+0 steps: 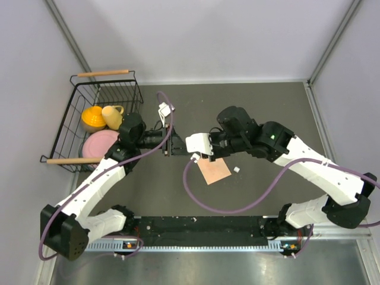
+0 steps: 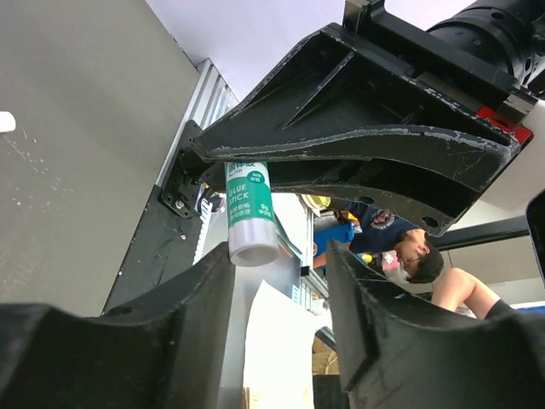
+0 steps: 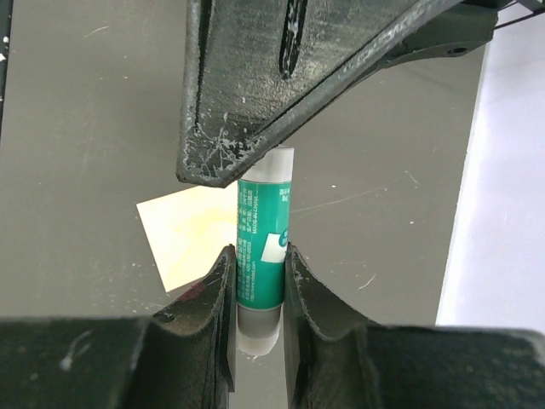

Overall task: Place the letter into the envelope and seal it
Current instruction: Screw the solid glue.

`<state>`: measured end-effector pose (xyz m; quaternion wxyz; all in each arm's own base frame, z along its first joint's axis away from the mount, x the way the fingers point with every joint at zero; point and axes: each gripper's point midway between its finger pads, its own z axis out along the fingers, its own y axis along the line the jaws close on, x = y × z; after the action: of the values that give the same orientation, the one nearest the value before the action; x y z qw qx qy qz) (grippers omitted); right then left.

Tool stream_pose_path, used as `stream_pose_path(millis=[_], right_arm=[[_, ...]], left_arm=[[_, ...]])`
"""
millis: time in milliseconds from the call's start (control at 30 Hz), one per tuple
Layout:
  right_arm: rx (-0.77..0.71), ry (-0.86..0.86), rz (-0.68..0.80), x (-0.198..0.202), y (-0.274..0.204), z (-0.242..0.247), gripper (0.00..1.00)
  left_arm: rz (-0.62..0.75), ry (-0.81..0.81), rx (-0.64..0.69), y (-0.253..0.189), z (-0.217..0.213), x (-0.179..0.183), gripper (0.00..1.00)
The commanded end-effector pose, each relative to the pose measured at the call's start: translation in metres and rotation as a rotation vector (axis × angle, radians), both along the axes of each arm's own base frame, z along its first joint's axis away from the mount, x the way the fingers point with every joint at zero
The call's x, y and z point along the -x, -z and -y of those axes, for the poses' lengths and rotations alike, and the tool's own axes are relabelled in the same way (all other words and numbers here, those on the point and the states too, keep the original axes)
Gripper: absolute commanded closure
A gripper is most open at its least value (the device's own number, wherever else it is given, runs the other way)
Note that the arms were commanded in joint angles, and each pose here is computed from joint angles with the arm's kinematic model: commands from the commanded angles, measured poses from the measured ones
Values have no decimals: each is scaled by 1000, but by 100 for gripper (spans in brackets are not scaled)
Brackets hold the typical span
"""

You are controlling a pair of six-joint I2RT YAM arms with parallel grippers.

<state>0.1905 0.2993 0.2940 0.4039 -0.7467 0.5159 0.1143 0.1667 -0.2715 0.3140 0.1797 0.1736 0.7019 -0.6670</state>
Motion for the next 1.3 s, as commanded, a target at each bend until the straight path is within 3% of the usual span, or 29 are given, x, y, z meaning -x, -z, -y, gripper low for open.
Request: stream_pose_path(millis=[0, 300, 400, 500, 667, 867, 900, 1100, 1233, 1267], right_arm=[[-19, -11, 67, -4, -9, -7, 100], [-35, -112, 24, 19, -11, -7, 100], [-20, -137, -1, 26, -6, -6, 100], [-6, -140, 14, 25, -5, -6, 100], [4, -139, 30, 25, -5, -4, 100], [9, -128, 22, 25, -3, -4, 100], [12, -121, 16, 24, -2, -4, 100], [-9, -56, -81, 28, 3, -8, 100], [-51, -47, -228, 41, 2, -13, 100], [-62, -36, -284, 46, 1, -13, 100]], left_arm=[[26, 29, 41, -11, 0, 4, 53], [49, 28, 37, -12, -1, 4, 71], [58, 22, 24, -9, -1, 3, 70], [56, 13, 13, -10, -1, 2, 59], [30, 2, -10, -5, -1, -1, 59], [69, 2, -5, -8, -1, 0, 79], [82, -2, -4, -9, -2, 0, 86], [307, -25, -2, -16, -7, 4, 94], [608, 0, 2, -19, -12, 19, 94], [741, 9, 5, -19, -14, 20, 93]])
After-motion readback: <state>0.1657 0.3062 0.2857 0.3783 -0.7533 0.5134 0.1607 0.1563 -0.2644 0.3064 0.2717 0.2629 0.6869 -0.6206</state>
